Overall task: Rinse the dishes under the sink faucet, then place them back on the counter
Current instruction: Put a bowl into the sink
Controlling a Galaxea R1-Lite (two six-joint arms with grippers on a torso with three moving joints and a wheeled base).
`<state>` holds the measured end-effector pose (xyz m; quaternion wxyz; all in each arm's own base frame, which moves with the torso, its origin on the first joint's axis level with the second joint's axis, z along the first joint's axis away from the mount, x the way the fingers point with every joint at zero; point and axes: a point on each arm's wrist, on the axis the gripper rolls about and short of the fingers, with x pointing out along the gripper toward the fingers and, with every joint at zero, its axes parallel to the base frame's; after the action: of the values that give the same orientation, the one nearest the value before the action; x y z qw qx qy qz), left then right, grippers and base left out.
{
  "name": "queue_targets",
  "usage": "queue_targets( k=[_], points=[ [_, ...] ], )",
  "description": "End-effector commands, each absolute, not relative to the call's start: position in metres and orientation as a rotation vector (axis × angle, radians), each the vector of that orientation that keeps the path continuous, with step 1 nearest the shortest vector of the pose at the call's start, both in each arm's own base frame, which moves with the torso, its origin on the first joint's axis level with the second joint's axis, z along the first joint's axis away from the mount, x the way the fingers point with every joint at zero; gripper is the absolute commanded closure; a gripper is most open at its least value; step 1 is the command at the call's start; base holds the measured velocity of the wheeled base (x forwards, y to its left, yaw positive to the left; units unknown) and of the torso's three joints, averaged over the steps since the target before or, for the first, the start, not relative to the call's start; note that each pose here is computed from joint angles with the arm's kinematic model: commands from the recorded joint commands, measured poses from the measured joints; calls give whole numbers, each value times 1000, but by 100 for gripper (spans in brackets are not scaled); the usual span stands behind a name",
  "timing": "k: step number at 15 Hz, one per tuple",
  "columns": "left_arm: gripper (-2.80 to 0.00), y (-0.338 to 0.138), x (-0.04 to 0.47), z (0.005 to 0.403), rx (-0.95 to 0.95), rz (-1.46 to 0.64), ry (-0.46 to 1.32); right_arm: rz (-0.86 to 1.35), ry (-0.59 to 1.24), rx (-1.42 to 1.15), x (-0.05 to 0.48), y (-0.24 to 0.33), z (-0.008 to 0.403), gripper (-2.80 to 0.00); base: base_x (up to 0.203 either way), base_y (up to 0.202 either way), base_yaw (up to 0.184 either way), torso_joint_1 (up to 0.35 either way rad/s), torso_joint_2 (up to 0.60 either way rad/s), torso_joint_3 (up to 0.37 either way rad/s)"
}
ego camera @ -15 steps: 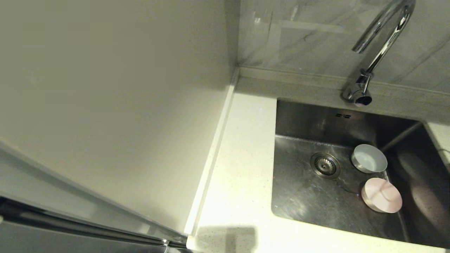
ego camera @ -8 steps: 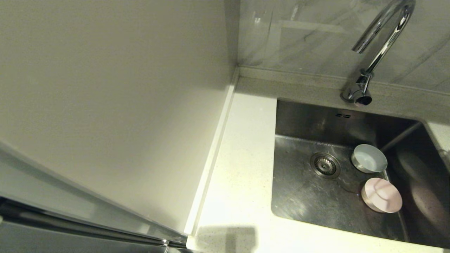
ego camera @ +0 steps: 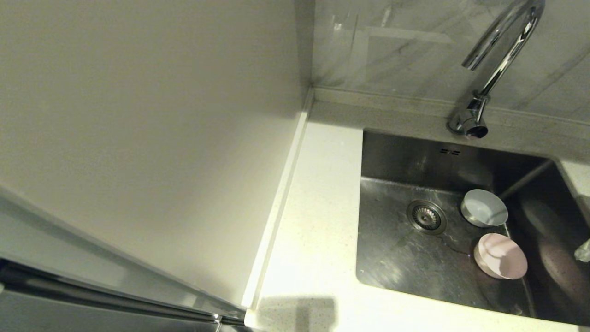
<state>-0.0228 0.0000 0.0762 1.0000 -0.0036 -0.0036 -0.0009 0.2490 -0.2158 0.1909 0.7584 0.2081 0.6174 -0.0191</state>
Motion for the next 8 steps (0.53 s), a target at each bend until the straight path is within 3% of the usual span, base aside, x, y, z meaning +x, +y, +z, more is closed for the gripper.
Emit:
queue_targets(
  k=[1, 8],
  points=[
    [0, 0, -23, 75, -8, -2, -5, -42, 1350, 449, 253, -219, 187, -280, 0, 0, 0, 0, 0, 0],
    [0, 0, -23, 75, -8, -2, -5, -85, 1345, 409, 266, -234, 183, -280, 0, 0, 0, 0, 0, 0]
  ],
)
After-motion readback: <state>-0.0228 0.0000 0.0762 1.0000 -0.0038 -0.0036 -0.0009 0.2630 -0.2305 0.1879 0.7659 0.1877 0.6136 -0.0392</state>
